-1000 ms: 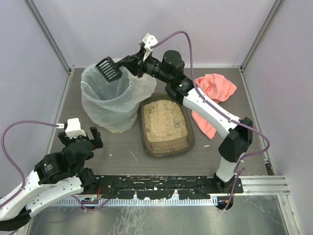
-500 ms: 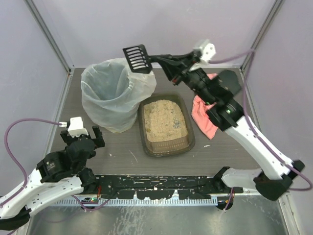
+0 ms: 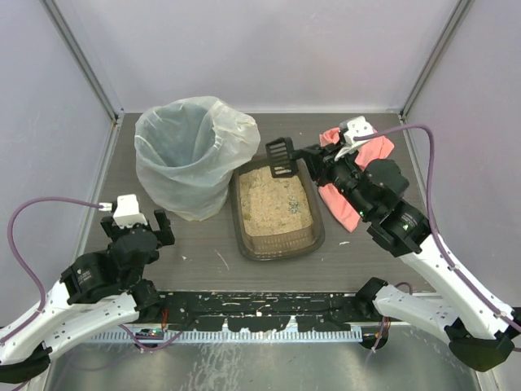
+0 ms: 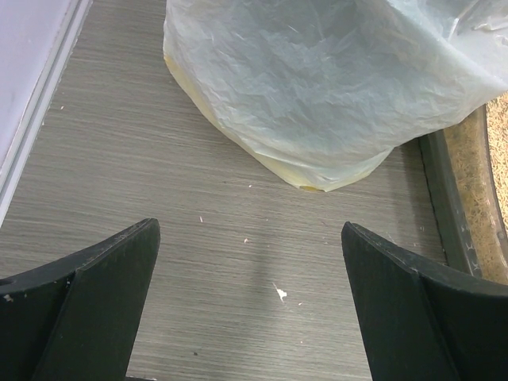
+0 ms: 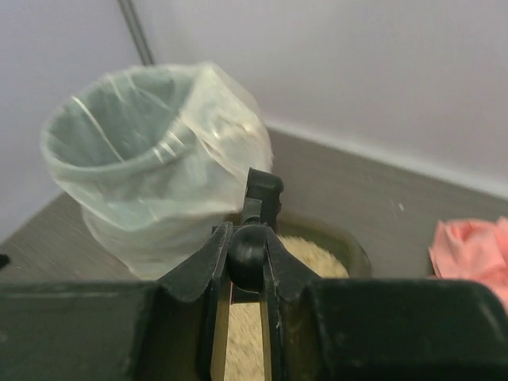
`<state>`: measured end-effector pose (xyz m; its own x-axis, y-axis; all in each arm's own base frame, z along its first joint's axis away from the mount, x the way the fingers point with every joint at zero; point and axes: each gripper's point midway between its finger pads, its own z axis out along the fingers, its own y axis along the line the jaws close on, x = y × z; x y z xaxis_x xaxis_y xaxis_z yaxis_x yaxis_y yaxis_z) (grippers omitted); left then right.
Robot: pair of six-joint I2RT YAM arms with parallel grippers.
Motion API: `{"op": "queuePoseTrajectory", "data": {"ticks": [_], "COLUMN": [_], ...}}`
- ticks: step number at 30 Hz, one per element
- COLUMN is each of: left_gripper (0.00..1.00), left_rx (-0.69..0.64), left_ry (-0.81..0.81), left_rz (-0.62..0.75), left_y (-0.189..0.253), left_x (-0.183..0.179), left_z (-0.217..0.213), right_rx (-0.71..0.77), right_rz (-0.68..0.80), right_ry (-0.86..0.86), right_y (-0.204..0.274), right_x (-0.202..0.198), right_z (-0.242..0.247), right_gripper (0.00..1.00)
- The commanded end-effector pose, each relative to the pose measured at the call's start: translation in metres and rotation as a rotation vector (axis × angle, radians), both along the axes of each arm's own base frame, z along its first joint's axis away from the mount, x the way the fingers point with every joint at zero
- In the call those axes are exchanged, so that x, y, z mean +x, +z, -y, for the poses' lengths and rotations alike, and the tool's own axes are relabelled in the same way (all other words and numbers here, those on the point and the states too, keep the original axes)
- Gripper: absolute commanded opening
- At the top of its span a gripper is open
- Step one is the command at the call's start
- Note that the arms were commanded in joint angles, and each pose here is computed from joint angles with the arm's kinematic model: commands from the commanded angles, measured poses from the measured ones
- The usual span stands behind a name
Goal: Clean the litter box
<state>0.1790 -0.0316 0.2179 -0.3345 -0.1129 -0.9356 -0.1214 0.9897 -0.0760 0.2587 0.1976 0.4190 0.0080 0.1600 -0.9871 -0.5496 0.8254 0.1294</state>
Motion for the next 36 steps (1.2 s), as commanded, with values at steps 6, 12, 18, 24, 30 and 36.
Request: {"op": "queuePoseTrajectory", "data": {"ticks": [6, 12, 18, 24, 30, 36], "left_gripper": [0.99, 0.99, 0.98, 0.98, 0.98, 0.98], "left_rx": [-0.019, -0.02, -0.031, -0.027, -0.032, -0.048], "left_ry": [-0.002, -0.003, -0.005, -0.006, -0.006, -0.005], "left_rz": [0.021, 0.021, 0.028, 0.024, 0.028, 0.039], "left_y": [0.006, 0.006, 0.007, 0.006, 0.007, 0.008], "left_x": [0.005, 0.005, 0.004, 0.004, 0.004, 0.002], "left_z": [0.007, 0.007, 0.006, 0.007, 0.006, 0.004], "right_rx": [-0.163, -0.221, -0.332, -0.434, -0.517, -0.608], "right_rz": [-0.265, -0.323, -0.337, -0.319, -0.32, -0.319], "right_ry": [-0.263, -0.304, -0.328, -0.354, -0.356, -0.399], "right_y": [-0.076, -0.094, -0.114, -0.127, -0.141, -0.156], "right_x": [0.036, 0.066, 0.094, 0.118, 0.138, 0.146], "right_z": [0.025, 0.007, -0.008, -0.016, -0.029, -0.039], "right_gripper": [0.01, 0.01, 0.01, 0.01, 0.01, 0.01]}}
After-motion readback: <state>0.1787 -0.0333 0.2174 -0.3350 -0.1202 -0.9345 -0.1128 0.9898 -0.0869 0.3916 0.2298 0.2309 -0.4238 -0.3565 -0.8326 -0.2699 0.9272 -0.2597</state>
